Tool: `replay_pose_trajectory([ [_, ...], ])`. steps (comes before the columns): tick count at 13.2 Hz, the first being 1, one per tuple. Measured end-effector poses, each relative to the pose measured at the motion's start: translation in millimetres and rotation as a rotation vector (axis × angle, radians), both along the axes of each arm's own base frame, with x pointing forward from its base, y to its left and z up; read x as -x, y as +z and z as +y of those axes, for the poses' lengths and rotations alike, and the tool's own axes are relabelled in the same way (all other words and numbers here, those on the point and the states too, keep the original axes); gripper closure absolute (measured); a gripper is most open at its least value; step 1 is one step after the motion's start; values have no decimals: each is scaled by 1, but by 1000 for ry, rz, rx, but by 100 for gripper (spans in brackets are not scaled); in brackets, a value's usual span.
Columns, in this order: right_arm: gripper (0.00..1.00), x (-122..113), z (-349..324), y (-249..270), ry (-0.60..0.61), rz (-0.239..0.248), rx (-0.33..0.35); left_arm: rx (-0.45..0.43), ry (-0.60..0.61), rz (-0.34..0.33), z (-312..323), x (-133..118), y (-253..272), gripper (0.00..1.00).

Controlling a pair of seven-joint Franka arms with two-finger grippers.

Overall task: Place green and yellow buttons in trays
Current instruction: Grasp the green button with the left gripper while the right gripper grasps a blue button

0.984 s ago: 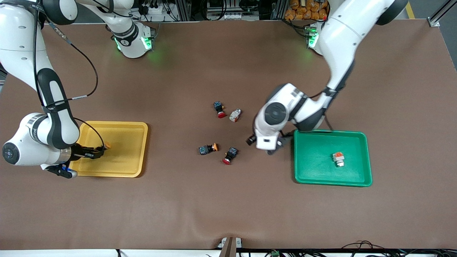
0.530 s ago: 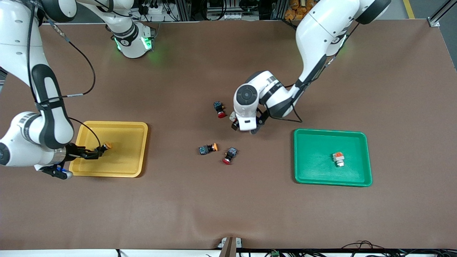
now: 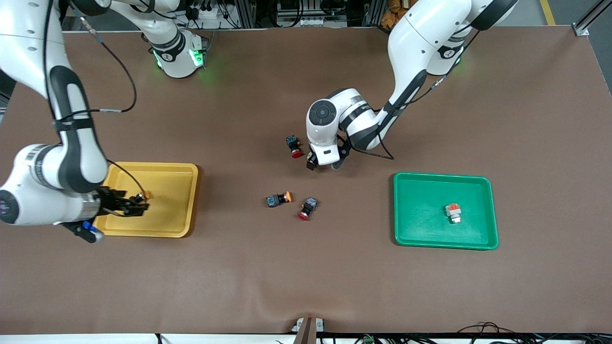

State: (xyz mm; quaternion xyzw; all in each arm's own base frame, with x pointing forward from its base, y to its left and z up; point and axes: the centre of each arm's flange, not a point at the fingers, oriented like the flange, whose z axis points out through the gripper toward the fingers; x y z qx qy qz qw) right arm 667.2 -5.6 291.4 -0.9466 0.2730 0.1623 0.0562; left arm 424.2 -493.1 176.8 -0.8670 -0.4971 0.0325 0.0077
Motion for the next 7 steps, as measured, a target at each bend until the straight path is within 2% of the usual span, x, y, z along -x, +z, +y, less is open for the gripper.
replay_pose_trajectory([
  [3, 0, 1, 73, 6, -138, 34, 0, 6, 9, -9, 0, 5, -4, 0],
  [7, 0, 2, 147, 13, -317, 25, 57, 9, 9, -9, 1, 7, -6, 0],
])
